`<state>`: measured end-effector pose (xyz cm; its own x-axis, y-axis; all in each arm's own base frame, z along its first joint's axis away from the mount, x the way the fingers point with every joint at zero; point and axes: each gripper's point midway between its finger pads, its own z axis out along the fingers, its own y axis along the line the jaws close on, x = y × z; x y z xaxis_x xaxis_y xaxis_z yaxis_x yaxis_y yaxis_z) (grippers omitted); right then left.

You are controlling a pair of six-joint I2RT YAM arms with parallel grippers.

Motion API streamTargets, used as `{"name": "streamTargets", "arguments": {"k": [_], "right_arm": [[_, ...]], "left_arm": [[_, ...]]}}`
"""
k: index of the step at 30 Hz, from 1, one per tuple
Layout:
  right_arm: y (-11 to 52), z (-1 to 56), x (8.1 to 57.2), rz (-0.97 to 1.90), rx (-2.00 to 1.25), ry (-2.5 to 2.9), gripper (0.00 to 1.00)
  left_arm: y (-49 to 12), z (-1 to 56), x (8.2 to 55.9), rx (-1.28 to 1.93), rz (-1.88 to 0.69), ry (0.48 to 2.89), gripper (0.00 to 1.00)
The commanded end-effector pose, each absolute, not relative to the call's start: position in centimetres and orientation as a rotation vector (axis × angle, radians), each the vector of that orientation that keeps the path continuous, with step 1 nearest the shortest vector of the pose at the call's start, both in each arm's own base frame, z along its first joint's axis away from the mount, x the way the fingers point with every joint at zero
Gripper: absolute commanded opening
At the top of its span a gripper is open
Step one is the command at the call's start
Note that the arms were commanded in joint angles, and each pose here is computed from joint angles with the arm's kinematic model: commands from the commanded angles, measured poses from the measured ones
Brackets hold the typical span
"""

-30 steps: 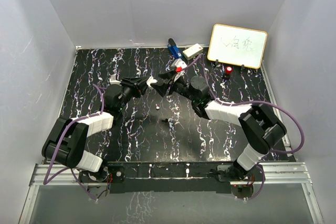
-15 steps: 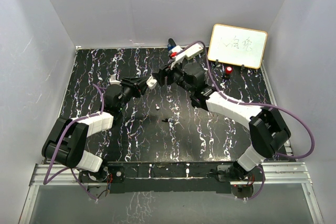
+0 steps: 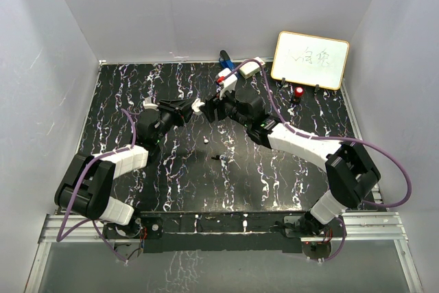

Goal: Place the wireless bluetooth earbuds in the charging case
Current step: Adjust the earbud with the charging case.

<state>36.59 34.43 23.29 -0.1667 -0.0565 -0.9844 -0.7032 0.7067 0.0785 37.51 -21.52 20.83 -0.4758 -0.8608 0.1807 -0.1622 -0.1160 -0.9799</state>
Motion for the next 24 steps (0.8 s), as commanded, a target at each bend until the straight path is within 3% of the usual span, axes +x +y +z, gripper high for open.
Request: {"name": "streamTargets", "arguments": {"k": [1,24], "right_arm": [[34.5,26.3,36.8,0.63,-0.604,1.579,0.61],[35.6,25.7,38.8,0.602,-0.571,1.583,0.62]], "left_arm": [[-21.8,24.0,37.7,-1.07,-1.692,1.552,0.0],[-21.9,24.1,37.5,-1.067,-1.702,1.556,0.0]]}}
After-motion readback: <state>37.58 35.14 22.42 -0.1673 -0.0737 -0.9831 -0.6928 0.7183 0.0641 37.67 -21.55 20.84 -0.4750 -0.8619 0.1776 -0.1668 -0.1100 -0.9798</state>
